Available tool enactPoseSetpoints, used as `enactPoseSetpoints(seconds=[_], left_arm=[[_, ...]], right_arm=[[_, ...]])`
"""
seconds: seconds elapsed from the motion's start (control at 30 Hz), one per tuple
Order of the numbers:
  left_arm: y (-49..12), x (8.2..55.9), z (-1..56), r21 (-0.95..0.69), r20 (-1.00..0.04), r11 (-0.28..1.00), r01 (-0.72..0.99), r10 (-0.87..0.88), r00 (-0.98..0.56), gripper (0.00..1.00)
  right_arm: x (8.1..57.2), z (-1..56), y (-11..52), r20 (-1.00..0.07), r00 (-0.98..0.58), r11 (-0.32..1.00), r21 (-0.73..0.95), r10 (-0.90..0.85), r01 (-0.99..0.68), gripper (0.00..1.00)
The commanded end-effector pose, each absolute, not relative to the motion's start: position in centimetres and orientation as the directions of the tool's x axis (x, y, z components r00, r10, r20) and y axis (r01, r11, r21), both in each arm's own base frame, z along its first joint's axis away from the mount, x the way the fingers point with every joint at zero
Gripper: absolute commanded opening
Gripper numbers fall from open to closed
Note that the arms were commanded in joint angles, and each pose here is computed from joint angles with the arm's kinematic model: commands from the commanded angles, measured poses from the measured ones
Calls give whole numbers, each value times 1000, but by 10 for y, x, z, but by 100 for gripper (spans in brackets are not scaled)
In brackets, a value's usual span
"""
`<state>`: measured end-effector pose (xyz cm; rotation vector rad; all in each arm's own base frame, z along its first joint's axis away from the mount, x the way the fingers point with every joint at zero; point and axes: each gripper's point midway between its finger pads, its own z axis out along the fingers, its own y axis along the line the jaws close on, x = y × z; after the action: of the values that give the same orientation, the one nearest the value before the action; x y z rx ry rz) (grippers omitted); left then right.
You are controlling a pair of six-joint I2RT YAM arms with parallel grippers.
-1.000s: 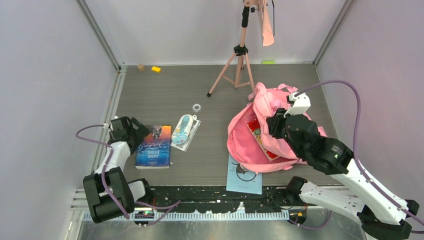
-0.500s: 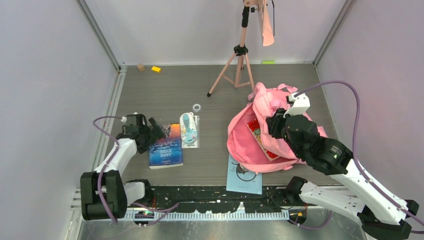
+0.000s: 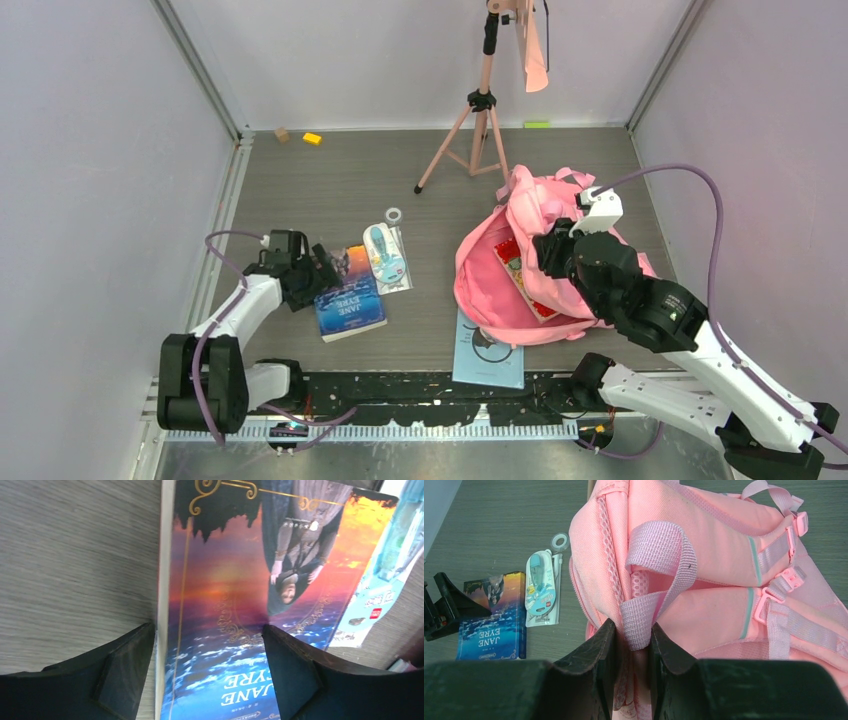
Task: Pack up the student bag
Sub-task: Pick up the book from the center of the board.
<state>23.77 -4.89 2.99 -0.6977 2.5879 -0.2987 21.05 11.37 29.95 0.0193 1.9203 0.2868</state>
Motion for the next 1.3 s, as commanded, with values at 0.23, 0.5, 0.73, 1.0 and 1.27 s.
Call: enactPoseSetpoints(seconds=[0.23,0.5,0.73,1.0,1.27], left_arm=[[-72,248,39,-452,-362,822,-346,-524,-771,20],[-71,252,85,-503,-492,826,-253,-514,-702,0],[-77,248,141,-568,-582,810,-148,-522,-624,0],[-85,241,179,-634,-601,769,-83,-557,-573,0],[-90,239,228,-680,-632,734,-4,-588,-504,0]], right_arm=[[221,338,111,-929,-232,944,316,289,-91,0],[223,320,111,-931,-273,960,270,242,-69,0],[226,289,120,-922,-342,974,216,180,-69,0],[227,258,145,-882,-448,971,213,143,-109,40],[232,291,173,-875,-427,925,332,229,-184,86]])
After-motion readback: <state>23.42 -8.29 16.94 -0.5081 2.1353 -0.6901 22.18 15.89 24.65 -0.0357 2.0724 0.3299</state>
